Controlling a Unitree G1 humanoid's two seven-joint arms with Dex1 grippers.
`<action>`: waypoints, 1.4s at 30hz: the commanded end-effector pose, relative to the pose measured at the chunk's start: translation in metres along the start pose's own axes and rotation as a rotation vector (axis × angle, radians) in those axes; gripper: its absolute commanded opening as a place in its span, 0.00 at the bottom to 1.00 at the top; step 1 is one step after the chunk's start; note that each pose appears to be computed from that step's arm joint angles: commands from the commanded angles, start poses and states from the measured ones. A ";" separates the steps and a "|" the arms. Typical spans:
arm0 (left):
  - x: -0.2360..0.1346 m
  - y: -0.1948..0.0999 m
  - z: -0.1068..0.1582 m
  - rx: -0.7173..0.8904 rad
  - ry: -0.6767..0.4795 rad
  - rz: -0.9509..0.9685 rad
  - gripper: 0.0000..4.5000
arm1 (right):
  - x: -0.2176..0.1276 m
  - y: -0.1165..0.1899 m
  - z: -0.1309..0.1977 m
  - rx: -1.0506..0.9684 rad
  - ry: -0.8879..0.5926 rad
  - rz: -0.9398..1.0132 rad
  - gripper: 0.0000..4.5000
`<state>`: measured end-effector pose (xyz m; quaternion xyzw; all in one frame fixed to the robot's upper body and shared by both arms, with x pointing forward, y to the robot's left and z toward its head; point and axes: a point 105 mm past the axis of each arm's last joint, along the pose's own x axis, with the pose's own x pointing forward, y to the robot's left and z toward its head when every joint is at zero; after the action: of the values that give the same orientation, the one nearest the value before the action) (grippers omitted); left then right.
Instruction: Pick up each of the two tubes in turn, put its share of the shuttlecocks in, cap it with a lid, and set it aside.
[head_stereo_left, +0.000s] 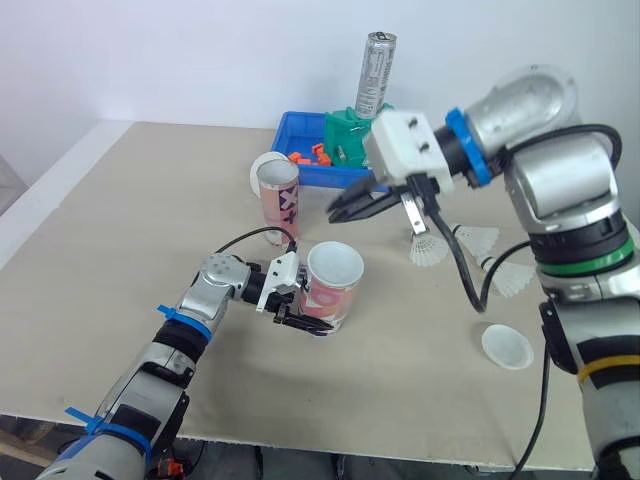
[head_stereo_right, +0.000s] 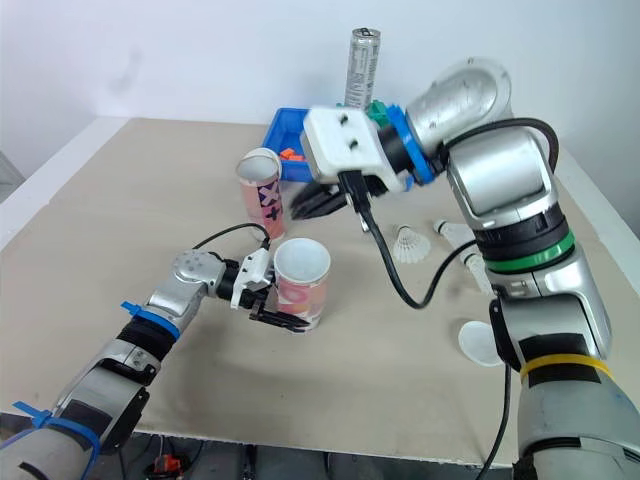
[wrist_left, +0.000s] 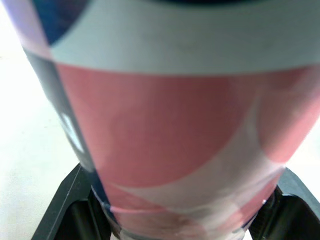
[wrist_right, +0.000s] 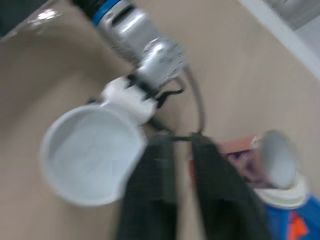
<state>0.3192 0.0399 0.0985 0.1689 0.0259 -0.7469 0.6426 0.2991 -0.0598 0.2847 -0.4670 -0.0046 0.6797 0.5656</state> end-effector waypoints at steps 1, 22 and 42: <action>-0.003 -0.017 -0.040 -0.109 0.149 -0.038 0.65 | 0.010 0.016 0.006 -0.066 -0.002 0.096 0.02; -0.007 -0.013 -0.034 -0.119 0.126 -0.028 0.65 | 0.028 -0.004 0.008 -0.161 -0.018 0.067 0.02; -0.011 -0.004 0.001 -0.067 -0.041 -0.010 0.98 | -0.051 0.055 -0.052 0.440 -0.053 -0.329 1.00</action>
<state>0.3156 0.0491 0.0889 0.1270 0.0609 -0.7498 0.6465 0.2959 -0.1488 0.2430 -0.2856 0.0905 0.5866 0.7524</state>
